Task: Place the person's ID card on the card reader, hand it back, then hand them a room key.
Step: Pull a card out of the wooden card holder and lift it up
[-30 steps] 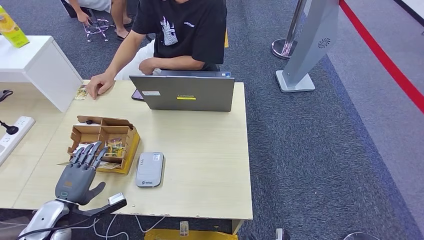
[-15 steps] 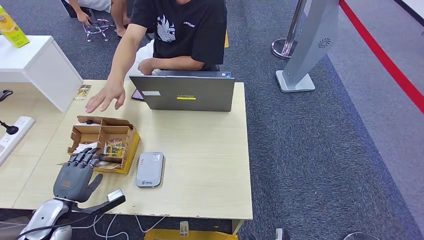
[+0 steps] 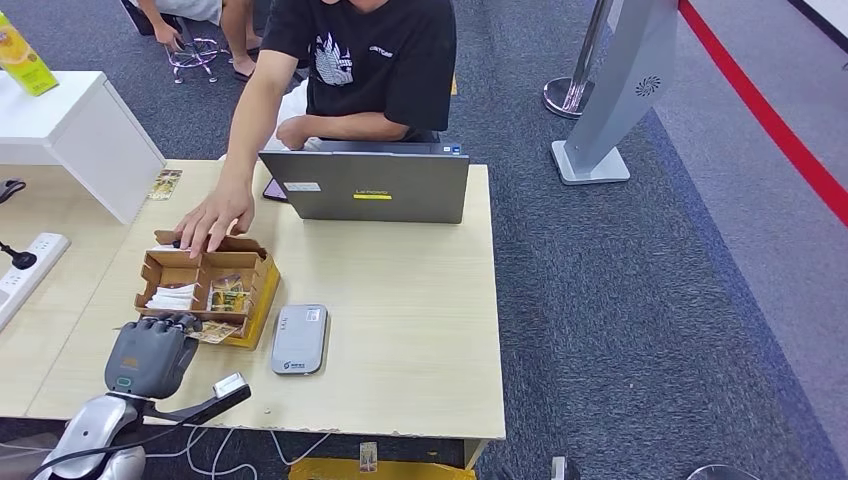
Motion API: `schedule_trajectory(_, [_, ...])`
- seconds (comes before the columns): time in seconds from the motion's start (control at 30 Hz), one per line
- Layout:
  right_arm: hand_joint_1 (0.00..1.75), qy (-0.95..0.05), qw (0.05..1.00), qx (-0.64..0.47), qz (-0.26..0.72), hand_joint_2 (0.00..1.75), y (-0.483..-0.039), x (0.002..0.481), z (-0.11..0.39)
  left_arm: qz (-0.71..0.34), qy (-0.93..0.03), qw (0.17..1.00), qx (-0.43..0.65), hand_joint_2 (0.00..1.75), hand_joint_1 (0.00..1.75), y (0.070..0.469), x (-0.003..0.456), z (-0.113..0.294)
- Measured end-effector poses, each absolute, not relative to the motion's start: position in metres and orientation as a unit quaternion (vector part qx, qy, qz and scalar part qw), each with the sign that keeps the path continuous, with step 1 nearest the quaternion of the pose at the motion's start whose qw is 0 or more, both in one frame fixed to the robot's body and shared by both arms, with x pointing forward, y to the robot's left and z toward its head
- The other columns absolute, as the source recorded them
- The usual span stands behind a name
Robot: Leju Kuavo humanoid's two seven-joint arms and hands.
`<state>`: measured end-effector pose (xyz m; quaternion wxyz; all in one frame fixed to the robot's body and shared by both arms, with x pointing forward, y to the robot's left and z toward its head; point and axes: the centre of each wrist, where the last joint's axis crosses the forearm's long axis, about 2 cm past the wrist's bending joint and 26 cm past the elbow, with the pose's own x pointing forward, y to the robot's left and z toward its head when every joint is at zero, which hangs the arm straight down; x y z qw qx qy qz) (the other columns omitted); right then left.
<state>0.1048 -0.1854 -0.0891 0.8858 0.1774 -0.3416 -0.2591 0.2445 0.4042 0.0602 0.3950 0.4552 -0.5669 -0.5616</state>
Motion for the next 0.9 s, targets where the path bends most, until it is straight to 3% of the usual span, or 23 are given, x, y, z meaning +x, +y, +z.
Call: schedule_trajectory(0.9, [0.0, -0.341, 0.886, 0.177, -0.261, 1.75, -0.1854, 0.1048, -0.0892, -0.546, -0.574, 0.395, 0.465, 1.75, 1.75, 0.4026, 0.245, 0.0607])
